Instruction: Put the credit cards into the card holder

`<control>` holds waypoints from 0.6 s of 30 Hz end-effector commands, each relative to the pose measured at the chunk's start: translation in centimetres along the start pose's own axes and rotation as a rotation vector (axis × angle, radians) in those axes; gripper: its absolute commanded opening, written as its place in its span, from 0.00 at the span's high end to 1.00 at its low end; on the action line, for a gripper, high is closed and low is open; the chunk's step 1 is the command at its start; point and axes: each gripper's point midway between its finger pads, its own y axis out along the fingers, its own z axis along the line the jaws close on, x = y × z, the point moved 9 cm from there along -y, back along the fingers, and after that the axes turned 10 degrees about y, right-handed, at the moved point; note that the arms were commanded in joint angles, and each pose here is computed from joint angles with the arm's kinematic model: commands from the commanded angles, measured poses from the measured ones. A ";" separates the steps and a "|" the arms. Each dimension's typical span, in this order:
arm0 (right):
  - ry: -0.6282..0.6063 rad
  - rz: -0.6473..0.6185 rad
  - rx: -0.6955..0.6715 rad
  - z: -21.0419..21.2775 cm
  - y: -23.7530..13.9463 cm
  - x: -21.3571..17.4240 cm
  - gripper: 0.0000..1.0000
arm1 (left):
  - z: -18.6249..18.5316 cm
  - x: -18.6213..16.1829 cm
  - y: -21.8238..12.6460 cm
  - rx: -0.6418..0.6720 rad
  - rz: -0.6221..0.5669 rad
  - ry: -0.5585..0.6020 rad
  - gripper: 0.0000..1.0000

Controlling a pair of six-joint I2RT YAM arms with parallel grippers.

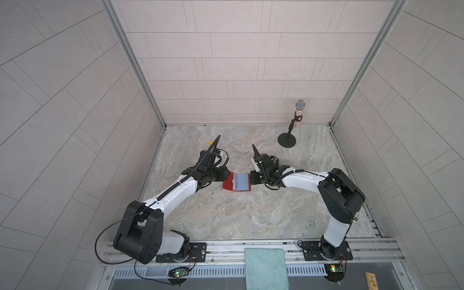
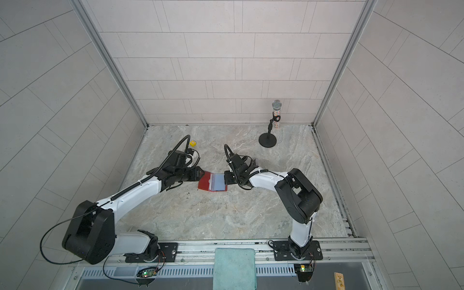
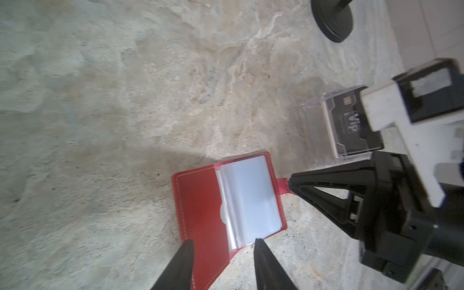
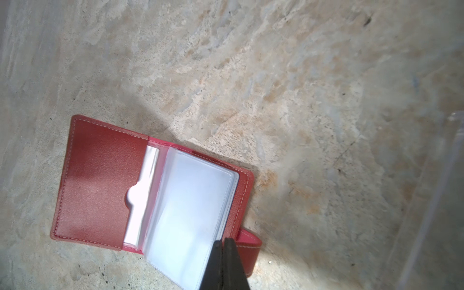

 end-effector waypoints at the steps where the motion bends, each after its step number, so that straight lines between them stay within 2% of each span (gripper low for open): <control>1: 0.019 0.007 -0.001 -0.4 0.1 -0.3 1.00 | -1.4 0.5 1.1 -0.121 0.023 -0.011 0.56; 7: 0.024 0.011 0.003 -0.5 0.2 -0.3 1.00 | -2.0 0.3 4.0 -0.159 0.109 -0.050 0.58; 18: 0.034 0.018 0.014 -0.7 0.5 -0.3 1.00 | -1.5 -1.1 7.4 -0.139 0.203 -0.082 0.58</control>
